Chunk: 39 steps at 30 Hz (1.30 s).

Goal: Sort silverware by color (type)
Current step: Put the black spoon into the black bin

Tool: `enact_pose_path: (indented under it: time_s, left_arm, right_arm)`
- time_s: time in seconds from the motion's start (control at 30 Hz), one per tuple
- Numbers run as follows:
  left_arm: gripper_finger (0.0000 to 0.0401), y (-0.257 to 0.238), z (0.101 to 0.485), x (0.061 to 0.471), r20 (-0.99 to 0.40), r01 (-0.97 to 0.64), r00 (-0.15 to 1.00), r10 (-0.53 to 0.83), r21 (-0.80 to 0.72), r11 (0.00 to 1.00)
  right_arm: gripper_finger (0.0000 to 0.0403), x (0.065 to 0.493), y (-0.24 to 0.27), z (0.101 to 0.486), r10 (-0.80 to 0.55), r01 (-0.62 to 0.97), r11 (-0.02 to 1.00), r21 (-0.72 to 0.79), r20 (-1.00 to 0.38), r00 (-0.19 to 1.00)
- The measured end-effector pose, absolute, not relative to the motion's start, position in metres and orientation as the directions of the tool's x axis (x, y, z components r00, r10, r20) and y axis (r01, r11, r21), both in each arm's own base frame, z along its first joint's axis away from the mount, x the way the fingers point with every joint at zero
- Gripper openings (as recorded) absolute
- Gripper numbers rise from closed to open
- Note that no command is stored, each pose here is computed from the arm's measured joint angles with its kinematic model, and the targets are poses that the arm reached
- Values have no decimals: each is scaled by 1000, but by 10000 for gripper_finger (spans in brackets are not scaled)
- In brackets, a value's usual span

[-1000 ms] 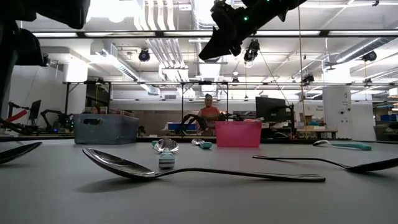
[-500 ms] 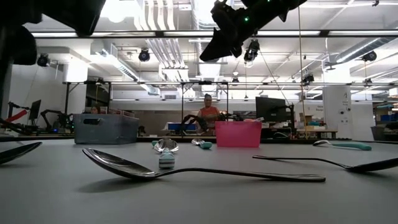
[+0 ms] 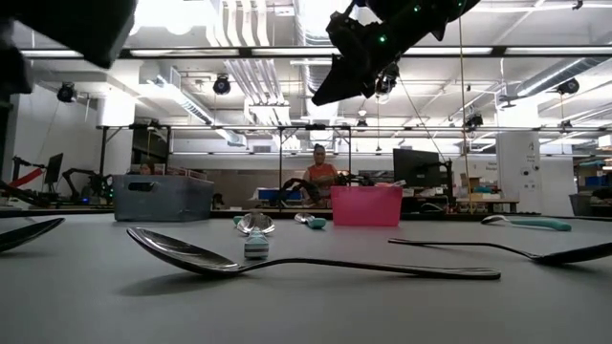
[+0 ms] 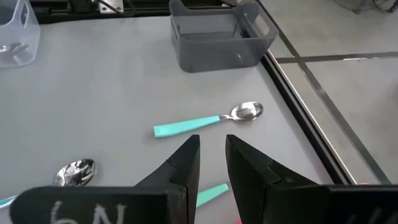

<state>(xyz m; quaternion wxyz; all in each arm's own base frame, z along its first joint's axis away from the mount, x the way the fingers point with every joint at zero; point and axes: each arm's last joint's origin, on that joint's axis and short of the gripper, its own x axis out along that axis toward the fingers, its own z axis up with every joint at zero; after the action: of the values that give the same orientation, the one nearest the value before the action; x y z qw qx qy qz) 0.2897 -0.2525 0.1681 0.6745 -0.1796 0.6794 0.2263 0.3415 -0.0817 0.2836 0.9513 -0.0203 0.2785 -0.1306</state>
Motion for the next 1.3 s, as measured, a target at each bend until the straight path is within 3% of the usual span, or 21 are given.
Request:
enact_pose_path:
  time_s: [0.37, 1.3]
  left_arm:
    - [172, -246, 163, 271, -973, -524, -159, 169, 228, 821]
    - [161, -246, 148, 260, -972, -434, -121, 202, 235, 870]
  right_arm:
    - [68, 342, -82, 284, -261, 244, 964, -103, -523, 811]
    - [68, 341, -82, 283, -259, 236, 965, -113, -530, 807]
